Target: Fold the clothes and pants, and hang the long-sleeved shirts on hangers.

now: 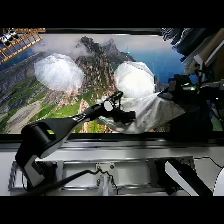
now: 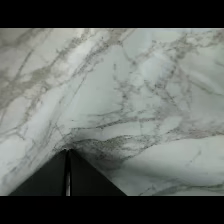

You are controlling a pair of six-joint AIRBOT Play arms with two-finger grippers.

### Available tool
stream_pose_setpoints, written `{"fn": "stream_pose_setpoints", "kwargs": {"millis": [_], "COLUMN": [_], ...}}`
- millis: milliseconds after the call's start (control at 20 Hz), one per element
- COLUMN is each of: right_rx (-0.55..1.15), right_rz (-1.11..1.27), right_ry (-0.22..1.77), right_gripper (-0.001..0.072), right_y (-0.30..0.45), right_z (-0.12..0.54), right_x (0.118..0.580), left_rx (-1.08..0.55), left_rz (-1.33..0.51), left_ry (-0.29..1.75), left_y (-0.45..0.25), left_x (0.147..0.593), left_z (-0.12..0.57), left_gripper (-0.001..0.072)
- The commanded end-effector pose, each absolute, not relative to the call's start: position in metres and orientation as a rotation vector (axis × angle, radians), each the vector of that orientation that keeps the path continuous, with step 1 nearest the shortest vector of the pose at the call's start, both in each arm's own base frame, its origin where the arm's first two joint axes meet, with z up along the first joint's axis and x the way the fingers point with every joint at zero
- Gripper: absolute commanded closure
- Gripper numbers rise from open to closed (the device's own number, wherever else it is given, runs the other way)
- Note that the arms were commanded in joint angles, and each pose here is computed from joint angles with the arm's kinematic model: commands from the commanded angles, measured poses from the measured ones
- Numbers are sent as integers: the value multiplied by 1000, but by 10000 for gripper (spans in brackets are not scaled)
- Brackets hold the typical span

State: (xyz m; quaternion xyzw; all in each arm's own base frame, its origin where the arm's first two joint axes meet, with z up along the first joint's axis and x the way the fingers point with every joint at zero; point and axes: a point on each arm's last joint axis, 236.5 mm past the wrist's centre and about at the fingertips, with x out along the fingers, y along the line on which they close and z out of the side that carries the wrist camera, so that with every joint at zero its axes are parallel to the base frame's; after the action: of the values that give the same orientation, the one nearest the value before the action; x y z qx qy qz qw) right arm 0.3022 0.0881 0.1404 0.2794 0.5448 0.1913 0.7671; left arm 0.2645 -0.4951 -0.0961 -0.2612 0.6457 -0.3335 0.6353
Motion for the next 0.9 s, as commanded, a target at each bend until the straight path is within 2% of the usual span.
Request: {"fn": "stream_pose_setpoints", "kwargs": {"millis": [0,150,250,350,450,600,800,850], "right_rx": [565,453,391,370,325,228,119,90], "right_rz": [388,323,329,357,406,504,637,666], "right_ry": [1183,1222,1242,1245,1247,1302,1353,1368], "right_gripper": [695,694,694,695,695,694,685,506], "right_y": [80,70,78,103,140,216,333,356], "right_z": [151,134,126,122,114,77,2,-12], "right_x": [297,294,294,300,305,304,297,292], "left_rx": [-750,-734,-711,-634,-530,-478,-459,-441], "left_rz": [-868,-1009,-1090,-1056,-927,-744,-602,-571], "left_ry": [1485,1421,1261,1092,993,958,895,894], "left_y": [-526,-495,-458,-395,-316,-218,-154,-144], "left_x": [255,281,318,362,393,390,351,338], "left_z": [-63,-11,46,95,125,152,164,158], "left_gripper": [703,702,702,702,702,702,702,702]}}
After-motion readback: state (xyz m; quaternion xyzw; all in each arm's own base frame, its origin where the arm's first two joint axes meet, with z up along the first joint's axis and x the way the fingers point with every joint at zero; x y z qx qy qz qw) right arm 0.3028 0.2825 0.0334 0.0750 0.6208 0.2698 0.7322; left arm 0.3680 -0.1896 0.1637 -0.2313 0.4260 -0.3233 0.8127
